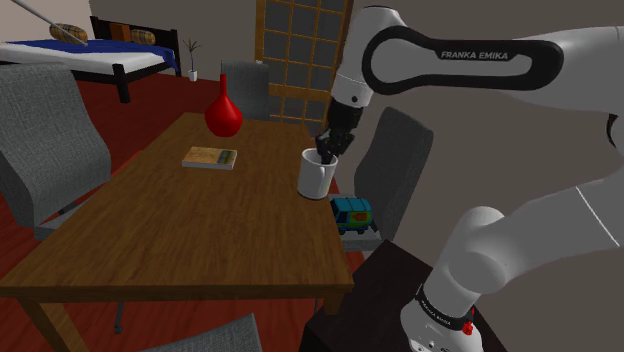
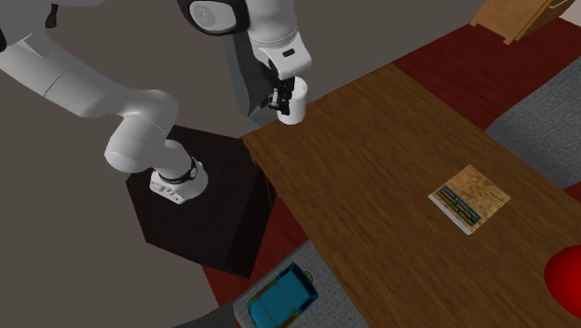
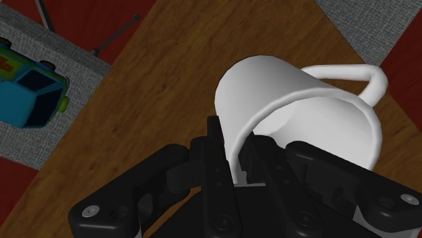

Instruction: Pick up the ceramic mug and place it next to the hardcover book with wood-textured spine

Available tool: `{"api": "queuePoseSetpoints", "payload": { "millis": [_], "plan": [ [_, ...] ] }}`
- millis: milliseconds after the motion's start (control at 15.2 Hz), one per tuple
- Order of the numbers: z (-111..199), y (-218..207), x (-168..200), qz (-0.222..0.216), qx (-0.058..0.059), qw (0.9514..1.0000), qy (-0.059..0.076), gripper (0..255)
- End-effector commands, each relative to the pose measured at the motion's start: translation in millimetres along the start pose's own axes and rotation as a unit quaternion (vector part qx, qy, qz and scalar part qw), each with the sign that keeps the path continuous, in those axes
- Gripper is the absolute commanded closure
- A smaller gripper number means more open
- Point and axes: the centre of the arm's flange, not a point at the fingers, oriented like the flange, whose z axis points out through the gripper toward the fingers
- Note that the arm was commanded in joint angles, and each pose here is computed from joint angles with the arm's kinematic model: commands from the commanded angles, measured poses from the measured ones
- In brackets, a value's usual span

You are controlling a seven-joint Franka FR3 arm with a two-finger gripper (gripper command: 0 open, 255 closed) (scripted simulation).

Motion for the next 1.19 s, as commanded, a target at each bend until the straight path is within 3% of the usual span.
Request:
{"api": "queuePoseSetpoints", "payload": {
  "millis": [0,1122],
  "plan": [
    [2.8,-3.4,26.2,0.0,0.0,1.0,0.0,255],
    [21.7,-32.1,248.0,0.0,0.0,1.0,0.0,255]
  ]
}}
